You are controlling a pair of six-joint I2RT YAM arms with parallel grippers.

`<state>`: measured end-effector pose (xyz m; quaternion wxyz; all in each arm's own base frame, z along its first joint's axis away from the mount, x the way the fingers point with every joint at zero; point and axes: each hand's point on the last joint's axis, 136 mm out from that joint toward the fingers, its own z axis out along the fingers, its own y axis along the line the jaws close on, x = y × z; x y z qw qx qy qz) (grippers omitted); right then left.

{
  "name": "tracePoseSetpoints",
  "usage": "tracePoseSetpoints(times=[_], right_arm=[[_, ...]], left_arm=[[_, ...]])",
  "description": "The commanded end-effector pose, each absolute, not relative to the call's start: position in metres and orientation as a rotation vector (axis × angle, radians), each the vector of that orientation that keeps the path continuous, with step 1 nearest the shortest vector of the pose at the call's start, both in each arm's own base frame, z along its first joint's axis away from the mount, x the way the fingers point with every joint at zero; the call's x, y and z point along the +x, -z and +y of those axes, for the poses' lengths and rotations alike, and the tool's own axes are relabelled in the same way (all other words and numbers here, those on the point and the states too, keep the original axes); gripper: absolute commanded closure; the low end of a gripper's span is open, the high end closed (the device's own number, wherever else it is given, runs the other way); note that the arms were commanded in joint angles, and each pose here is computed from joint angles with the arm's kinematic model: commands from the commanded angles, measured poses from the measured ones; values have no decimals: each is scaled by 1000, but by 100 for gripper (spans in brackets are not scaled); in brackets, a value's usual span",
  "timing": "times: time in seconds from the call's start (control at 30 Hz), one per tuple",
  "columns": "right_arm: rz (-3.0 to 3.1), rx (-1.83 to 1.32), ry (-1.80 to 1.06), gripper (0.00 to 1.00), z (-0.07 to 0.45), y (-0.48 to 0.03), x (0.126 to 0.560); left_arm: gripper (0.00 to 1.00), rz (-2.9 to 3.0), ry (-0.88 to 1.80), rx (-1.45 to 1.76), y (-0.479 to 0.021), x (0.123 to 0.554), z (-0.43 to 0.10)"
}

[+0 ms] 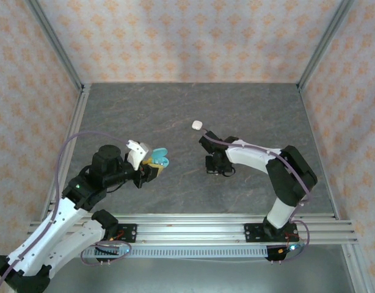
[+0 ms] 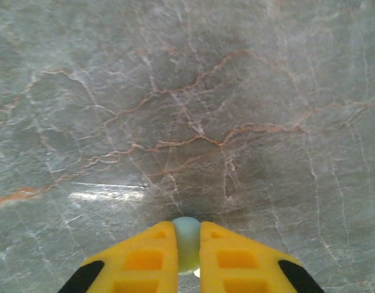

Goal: Insert wireless bluetooth earbuds into charging case

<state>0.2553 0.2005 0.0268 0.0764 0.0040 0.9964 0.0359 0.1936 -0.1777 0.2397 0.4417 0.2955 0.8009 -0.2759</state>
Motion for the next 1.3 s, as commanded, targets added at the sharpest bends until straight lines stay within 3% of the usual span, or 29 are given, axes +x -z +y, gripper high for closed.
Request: tracePoseSetpoints(times=[0.0, 0.2, 0.47, 0.8, 1.27], right_arm=[[2992, 78, -91, 80, 198, -34, 255], [2918, 111, -142, 68, 199, -69, 260], [2900, 73, 15, 68, 190, -95, 250], [2980, -85, 363, 70, 199, -74, 244], [3016, -175, 456, 72, 210, -48, 254]], left_arm=[[85, 1900, 707, 754, -263, 194, -183], [85, 1899, 701, 750, -263, 194, -182], [85, 1897, 697, 746, -263, 195, -182], [85, 1895, 700, 732, -264, 191, -179], [85, 1895, 677, 732, -263, 184, -172]])
